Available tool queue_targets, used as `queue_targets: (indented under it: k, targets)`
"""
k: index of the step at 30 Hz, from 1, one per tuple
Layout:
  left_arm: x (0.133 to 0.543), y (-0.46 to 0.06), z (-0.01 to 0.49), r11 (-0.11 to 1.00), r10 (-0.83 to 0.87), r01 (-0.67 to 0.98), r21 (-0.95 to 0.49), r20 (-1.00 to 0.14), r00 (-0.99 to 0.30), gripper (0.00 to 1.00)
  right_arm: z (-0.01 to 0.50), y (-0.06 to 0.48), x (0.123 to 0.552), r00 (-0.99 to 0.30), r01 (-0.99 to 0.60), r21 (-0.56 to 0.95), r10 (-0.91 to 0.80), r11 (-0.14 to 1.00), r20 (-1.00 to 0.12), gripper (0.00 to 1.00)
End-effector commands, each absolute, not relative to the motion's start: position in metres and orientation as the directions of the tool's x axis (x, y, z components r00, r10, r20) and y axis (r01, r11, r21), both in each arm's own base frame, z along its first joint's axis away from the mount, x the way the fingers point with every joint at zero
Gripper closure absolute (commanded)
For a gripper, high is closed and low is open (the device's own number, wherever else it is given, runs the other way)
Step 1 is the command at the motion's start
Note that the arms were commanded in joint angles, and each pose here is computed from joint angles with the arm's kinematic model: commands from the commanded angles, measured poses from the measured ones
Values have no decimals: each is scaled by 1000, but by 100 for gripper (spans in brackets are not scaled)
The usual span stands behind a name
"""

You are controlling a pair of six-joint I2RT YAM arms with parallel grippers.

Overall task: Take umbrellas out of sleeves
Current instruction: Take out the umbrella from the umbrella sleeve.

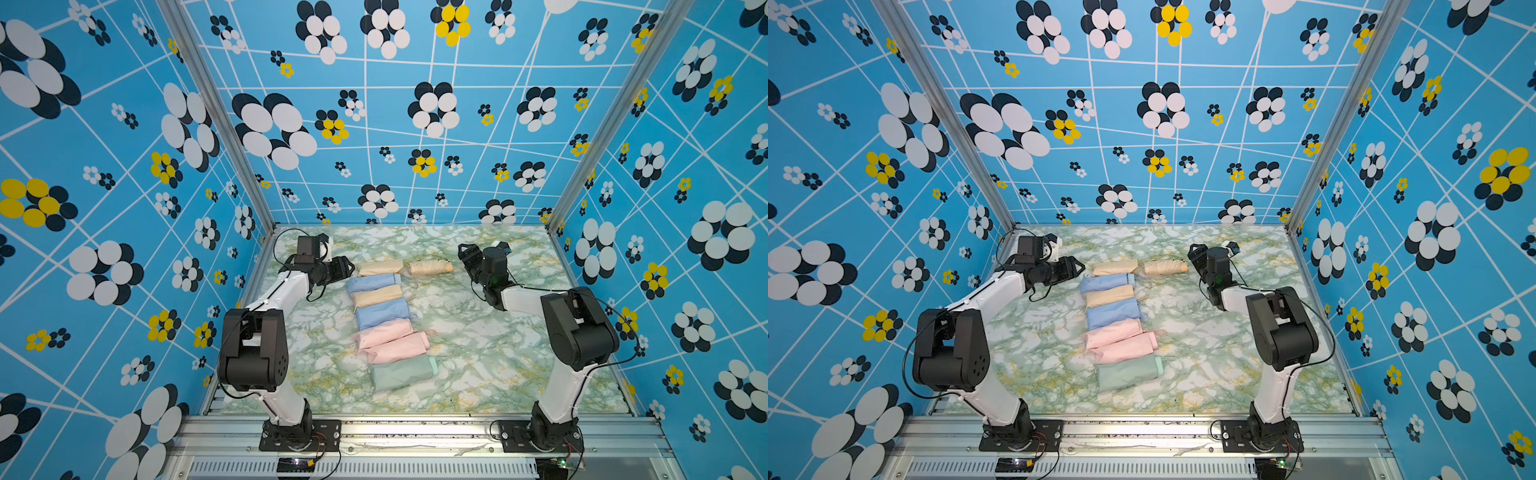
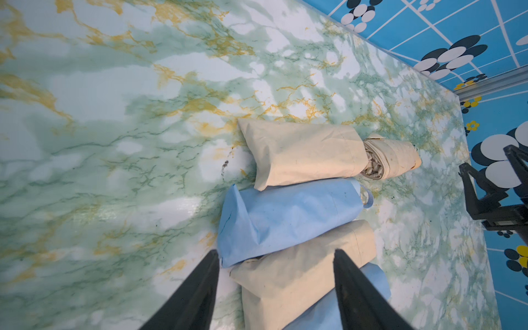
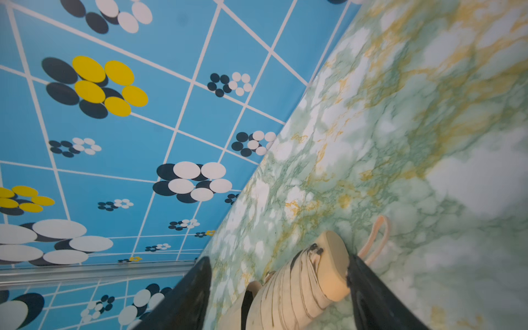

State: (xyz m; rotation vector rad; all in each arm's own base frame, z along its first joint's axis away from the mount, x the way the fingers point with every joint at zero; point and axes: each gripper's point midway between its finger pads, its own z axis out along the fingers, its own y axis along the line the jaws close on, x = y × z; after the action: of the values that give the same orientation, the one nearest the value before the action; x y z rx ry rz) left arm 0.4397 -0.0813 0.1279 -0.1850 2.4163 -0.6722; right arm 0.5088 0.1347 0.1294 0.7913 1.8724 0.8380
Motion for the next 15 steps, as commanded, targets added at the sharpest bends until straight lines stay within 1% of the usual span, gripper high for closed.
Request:
queue_targets:
  k: [1, 2, 4, 7, 10, 15]
  targets:
    - [435, -78, 134, 861, -297, 29, -508, -547, -782, 34, 131, 154, 495, -513, 110, 713, 654, 692, -556, 20]
    - [435, -78, 133, 860, -298, 28, -510, -545, -784, 34, 133, 159, 492, -533, 90, 696, 625, 712, -570, 17]
    - [433, -79, 127, 858, -298, 23, -514, -533, -792, 33, 136, 172, 485, -575, 47, 658, 558, 752, -598, 15]
    - [432, -81, 118, 852, -299, 17, -523, -514, -804, 34, 139, 197, 474, -630, -30, 590, 443, 807, -637, 8]
    - [433, -81, 111, 850, -300, 10, -526, -500, -813, 33, 138, 223, 465, -676, -104, 530, 331, 842, -658, 7]
    - [437, -82, 102, 854, -288, 7, -520, -486, -825, 33, 124, 252, 458, -730, -163, 480, 222, 862, -647, 7]
